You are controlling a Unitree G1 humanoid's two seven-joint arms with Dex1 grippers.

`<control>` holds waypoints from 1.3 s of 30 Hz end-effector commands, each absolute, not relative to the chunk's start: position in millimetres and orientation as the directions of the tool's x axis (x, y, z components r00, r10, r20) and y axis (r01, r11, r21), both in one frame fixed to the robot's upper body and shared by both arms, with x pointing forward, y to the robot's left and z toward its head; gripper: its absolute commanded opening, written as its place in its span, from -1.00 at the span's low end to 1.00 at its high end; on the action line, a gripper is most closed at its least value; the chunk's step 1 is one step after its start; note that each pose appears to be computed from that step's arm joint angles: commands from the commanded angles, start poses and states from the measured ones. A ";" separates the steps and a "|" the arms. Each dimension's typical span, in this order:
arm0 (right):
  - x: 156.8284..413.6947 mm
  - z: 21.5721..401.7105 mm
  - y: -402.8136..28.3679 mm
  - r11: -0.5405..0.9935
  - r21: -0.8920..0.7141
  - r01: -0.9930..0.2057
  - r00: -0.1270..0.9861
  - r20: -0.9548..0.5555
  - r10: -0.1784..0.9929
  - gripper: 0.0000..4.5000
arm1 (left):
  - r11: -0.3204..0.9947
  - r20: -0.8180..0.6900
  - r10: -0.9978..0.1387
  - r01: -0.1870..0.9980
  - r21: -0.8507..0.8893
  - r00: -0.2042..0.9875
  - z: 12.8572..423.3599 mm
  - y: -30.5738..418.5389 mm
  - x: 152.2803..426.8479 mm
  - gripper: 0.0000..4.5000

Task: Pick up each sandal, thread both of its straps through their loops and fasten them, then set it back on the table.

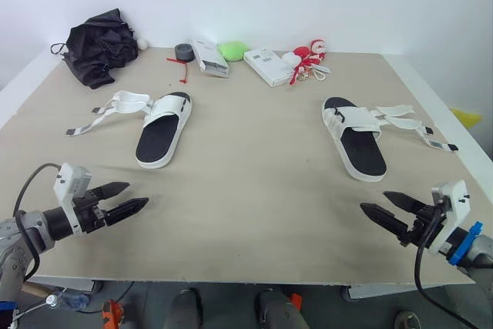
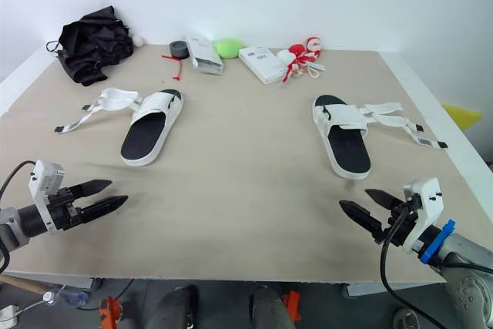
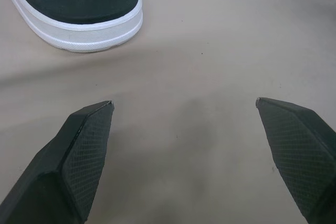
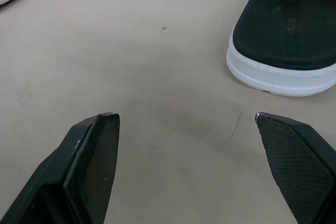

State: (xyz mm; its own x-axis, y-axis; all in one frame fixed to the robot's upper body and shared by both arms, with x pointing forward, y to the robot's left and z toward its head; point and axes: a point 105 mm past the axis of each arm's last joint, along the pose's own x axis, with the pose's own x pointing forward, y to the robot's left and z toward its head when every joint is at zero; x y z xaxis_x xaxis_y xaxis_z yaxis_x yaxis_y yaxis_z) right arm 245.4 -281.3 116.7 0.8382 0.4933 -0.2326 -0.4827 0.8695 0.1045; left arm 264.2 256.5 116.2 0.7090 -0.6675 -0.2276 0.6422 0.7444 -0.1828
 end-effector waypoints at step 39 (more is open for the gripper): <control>387.4 148.2 -258.7 0.976 -0.027 -0.214 0.968 -0.137 0.208 0.97 | 0.463 0.070 -0.886 0.882 0.093 0.458 189.1 90.9 347.9 1.00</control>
